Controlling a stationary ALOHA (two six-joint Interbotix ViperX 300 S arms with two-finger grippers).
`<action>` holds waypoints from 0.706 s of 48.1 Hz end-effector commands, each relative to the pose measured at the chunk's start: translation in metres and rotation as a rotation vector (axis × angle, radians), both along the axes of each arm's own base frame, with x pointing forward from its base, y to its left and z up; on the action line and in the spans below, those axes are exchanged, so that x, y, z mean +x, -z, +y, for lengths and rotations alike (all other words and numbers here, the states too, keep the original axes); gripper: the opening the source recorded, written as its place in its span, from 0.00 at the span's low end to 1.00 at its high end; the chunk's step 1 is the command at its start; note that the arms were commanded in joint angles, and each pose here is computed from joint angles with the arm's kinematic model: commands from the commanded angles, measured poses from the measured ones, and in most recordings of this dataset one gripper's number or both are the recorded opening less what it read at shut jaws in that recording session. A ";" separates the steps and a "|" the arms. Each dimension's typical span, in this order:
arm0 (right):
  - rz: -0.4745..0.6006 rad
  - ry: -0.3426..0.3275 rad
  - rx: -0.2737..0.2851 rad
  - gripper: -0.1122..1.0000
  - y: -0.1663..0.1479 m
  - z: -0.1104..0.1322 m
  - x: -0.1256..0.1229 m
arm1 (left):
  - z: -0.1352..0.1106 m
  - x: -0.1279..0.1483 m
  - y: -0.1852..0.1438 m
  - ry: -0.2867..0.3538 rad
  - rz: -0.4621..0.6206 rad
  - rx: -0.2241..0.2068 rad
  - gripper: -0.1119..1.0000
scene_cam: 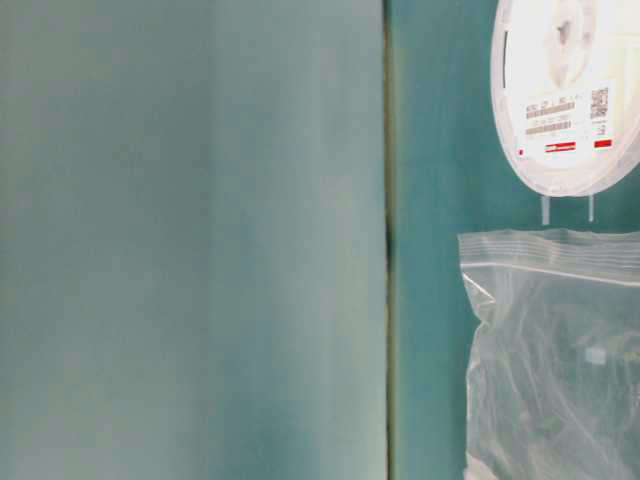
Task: Take out the reel from the clear zip bag.
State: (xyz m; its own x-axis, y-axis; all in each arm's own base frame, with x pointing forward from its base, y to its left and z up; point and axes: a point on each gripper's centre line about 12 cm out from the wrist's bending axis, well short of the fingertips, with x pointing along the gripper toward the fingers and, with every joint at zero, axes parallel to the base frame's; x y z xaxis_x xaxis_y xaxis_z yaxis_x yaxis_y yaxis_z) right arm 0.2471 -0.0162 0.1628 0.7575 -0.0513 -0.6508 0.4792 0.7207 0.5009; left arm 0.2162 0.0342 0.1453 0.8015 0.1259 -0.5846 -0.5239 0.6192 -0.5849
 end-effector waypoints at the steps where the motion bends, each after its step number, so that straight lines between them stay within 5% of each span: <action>1: -0.042 -0.013 -0.017 0.91 -0.011 0.000 0.005 | 0.000 0.000 -0.014 0.011 -0.021 0.018 0.96; 11: -0.062 -0.031 -0.041 0.91 -0.015 0.000 0.004 | -0.002 -0.013 -0.031 0.022 -0.047 0.040 0.96; 26: -0.092 -0.050 -0.069 0.91 -0.022 0.000 0.008 | -0.012 -0.018 -0.045 0.148 -0.076 0.171 0.96; 34: -0.133 -0.087 -0.115 0.91 -0.034 0.002 0.011 | -0.014 -0.015 -0.051 0.164 -0.093 0.189 0.96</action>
State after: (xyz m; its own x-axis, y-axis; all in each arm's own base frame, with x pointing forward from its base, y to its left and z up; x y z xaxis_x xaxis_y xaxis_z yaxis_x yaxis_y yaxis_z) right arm 0.2520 -0.0160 0.1817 0.8088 -0.0537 -0.5856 0.3994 0.7811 0.4800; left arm 0.1951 0.0209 0.1850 0.8520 0.0918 -0.5154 -0.3802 0.7853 -0.4886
